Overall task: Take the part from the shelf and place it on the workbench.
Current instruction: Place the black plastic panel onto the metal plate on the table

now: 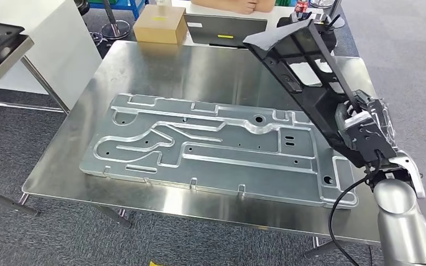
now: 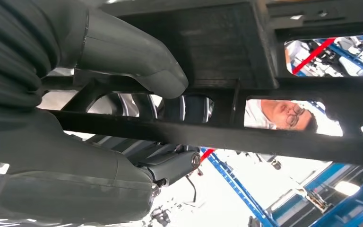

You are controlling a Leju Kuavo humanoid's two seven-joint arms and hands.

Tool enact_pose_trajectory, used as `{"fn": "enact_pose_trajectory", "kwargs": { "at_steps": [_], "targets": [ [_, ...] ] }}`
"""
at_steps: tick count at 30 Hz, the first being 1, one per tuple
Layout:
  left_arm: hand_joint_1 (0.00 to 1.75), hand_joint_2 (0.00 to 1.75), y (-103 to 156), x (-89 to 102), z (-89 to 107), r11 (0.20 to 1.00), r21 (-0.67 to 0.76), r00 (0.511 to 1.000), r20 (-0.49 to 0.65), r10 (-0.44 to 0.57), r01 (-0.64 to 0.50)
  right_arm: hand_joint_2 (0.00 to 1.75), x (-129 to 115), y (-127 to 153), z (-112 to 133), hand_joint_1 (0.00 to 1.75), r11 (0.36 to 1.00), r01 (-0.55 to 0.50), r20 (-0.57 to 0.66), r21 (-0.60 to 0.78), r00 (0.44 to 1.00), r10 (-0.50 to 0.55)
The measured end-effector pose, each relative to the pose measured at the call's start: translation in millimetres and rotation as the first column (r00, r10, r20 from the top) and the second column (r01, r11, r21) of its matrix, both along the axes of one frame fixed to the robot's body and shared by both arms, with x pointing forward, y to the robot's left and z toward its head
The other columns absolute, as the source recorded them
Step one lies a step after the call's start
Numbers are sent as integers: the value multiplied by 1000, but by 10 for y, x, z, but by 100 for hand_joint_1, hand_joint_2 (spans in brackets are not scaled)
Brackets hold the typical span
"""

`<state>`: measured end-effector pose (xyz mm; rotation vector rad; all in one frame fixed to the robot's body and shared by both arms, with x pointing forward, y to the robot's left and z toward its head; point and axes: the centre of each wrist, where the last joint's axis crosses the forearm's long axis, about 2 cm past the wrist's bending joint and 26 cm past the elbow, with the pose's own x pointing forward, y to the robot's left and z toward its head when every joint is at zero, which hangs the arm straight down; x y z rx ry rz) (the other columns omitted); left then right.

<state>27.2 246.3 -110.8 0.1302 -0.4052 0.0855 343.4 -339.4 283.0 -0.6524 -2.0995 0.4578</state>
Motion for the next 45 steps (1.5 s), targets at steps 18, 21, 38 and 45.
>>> {"fn": "enact_pose_trajectory", "kwargs": {
  "at_steps": [18,21,38,45],
  "targets": [
    [0,0,32,68,3,999,-6,999,-4,-42,42,175,793,974,-44,175,966,-34,-179,-255,984,-12],
    [0,0,35,72,3,999,-4,999,-11,-44,44,175,856,1184,-134,175,956,-61,-221,-286,975,-4],
    [0,0,33,101,7,999,17,999,-42,-28,28,175,845,2124,-465,0,884,-266,-378,-386,919,111],
    [0,0,16,123,11,1000,18,998,-58,-14,15,175,813,2273,-539,0,869,-298,-416,-396,902,119]
  ]
}}
